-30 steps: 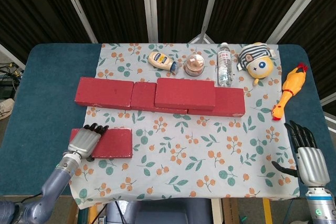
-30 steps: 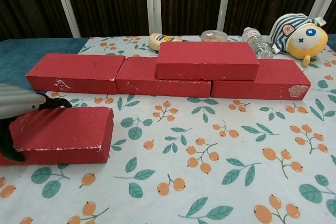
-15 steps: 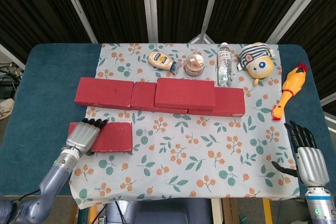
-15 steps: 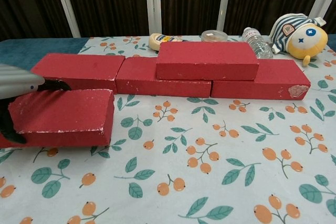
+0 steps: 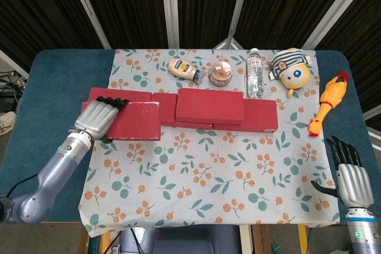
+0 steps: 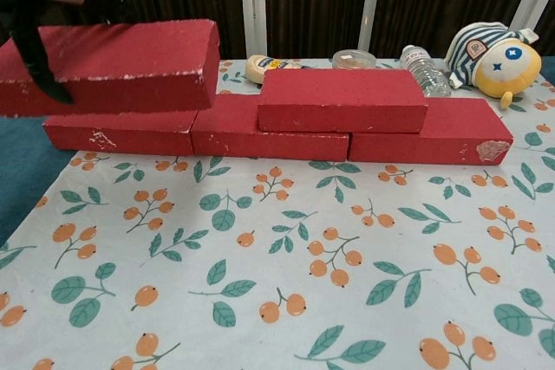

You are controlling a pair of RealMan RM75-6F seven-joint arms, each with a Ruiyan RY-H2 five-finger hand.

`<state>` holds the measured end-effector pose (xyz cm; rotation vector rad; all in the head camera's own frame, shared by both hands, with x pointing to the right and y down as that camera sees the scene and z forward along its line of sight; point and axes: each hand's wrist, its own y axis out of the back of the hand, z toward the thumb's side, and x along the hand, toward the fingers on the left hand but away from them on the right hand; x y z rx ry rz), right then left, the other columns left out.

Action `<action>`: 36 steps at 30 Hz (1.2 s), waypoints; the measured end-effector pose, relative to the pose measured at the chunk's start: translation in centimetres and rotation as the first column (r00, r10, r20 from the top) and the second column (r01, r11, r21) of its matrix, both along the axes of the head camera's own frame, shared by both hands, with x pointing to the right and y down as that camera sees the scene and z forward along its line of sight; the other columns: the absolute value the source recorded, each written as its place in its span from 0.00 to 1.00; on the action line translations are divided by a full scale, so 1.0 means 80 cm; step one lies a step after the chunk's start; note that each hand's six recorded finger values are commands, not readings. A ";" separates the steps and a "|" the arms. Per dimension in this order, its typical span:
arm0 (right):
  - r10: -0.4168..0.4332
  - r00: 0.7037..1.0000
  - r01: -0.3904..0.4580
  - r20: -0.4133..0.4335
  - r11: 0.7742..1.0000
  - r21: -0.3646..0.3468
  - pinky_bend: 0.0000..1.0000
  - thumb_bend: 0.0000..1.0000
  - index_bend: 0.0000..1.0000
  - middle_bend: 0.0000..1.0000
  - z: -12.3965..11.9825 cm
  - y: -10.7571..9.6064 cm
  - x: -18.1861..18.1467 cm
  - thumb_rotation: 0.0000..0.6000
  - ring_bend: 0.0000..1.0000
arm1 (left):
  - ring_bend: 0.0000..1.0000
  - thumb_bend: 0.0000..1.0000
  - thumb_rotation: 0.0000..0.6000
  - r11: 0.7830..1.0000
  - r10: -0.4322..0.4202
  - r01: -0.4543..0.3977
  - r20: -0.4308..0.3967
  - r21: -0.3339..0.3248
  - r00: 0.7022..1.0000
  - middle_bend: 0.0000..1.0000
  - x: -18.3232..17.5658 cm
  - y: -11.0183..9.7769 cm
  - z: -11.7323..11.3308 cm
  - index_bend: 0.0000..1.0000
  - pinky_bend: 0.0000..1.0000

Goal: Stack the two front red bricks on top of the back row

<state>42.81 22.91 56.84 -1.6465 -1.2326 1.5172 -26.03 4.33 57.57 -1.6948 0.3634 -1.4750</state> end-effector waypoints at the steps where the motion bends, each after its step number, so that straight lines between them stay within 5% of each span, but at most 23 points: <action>1: 0.006 1.000 -0.006 -0.005 1.000 -0.004 0.00 0.11 0.00 0.03 0.002 -0.001 0.001 1.00 0.00 | 0.26 0.00 1.00 1.000 0.006 -0.006 0.008 0.010 1.000 0.40 0.003 -0.013 -0.003 0.26 0.27; 10: 0.068 0.996 -0.069 -0.061 0.997 -0.019 0.00 0.11 0.00 0.03 0.010 -0.005 0.016 1.00 0.00 | 0.26 0.00 1.00 0.999 0.015 -0.017 0.071 0.031 0.997 0.40 0.004 -0.085 0.014 0.26 0.27; 19: 0.087 0.990 -0.091 -0.113 0.996 -0.027 0.00 0.11 0.00 0.03 0.015 -0.006 0.018 1.00 0.00 | 0.26 0.00 1.00 0.999 0.035 -0.036 0.073 0.009 0.997 0.39 0.010 -0.121 0.058 0.28 0.27; 36: 0.117 0.983 -0.120 -0.145 0.993 -0.011 0.00 0.11 0.00 0.03 0.018 -0.011 0.028 1.00 0.00 | 0.26 0.00 1.00 0.995 0.059 -0.057 0.017 -0.082 0.998 0.39 0.029 -0.123 0.122 0.28 0.27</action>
